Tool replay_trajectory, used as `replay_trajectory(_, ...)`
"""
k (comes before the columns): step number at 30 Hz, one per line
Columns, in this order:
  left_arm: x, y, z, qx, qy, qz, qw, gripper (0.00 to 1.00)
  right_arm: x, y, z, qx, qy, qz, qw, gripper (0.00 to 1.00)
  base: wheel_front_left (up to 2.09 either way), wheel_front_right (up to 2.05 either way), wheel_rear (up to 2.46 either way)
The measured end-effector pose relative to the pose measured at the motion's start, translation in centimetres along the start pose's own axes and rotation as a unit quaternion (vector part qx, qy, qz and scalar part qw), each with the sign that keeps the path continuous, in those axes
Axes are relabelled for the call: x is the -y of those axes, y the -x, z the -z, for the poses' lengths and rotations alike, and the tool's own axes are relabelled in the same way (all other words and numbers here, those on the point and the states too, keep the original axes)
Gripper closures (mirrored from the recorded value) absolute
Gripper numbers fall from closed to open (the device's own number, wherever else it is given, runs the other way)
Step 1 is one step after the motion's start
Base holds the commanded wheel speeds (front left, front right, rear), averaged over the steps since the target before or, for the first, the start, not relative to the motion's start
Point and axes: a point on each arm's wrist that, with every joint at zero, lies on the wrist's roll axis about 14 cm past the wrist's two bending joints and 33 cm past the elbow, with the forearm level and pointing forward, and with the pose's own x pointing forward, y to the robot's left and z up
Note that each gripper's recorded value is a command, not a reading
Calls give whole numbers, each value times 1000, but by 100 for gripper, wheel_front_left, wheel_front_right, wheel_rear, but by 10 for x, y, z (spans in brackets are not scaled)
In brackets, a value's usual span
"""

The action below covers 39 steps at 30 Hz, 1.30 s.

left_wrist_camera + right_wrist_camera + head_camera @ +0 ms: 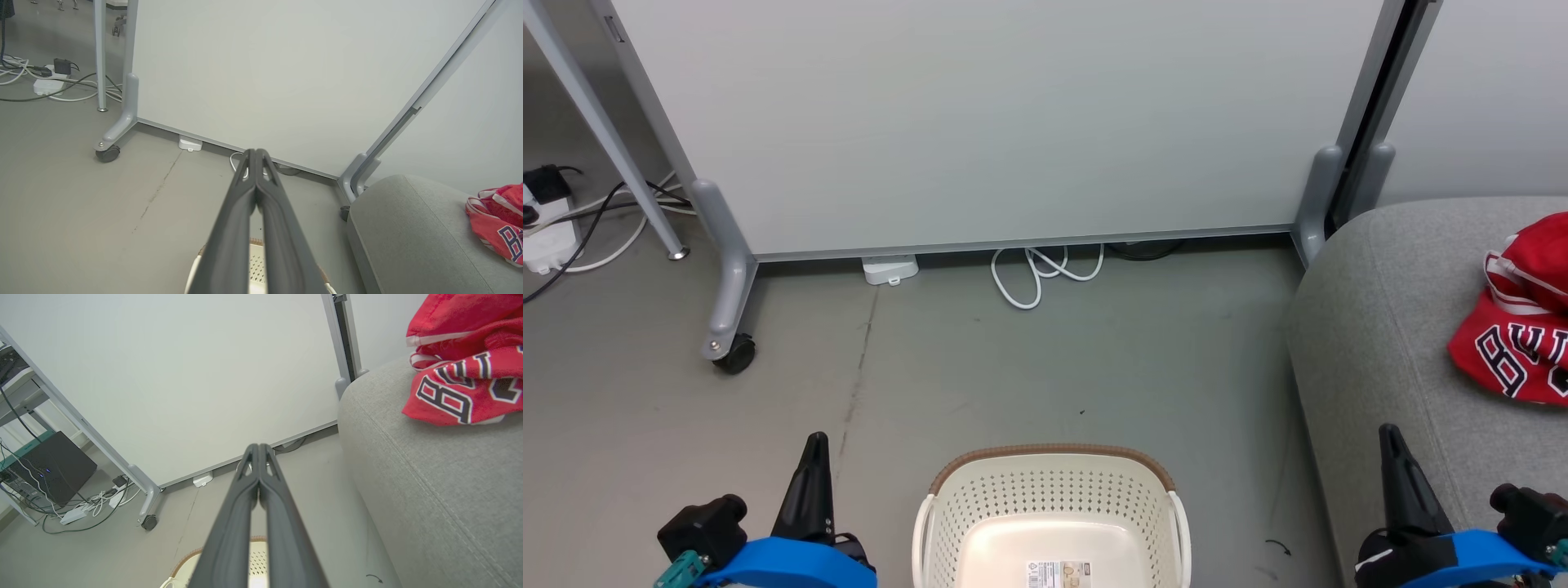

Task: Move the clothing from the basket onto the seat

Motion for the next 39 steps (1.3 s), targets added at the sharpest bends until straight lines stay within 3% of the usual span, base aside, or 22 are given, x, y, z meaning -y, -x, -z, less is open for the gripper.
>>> replay_trajectory(20, -7, -9, -12, 8, 154, -21, 988, 100, 7, -3, -5, -1, -154, 22, 988, 100, 0, 0, 0)
replay_trajectory(39, -8, -18, -23, 15, 281, -20, 959, 100, 10, -7, -11, 2, -284, 27, 958, 100, 0, 0, 0)
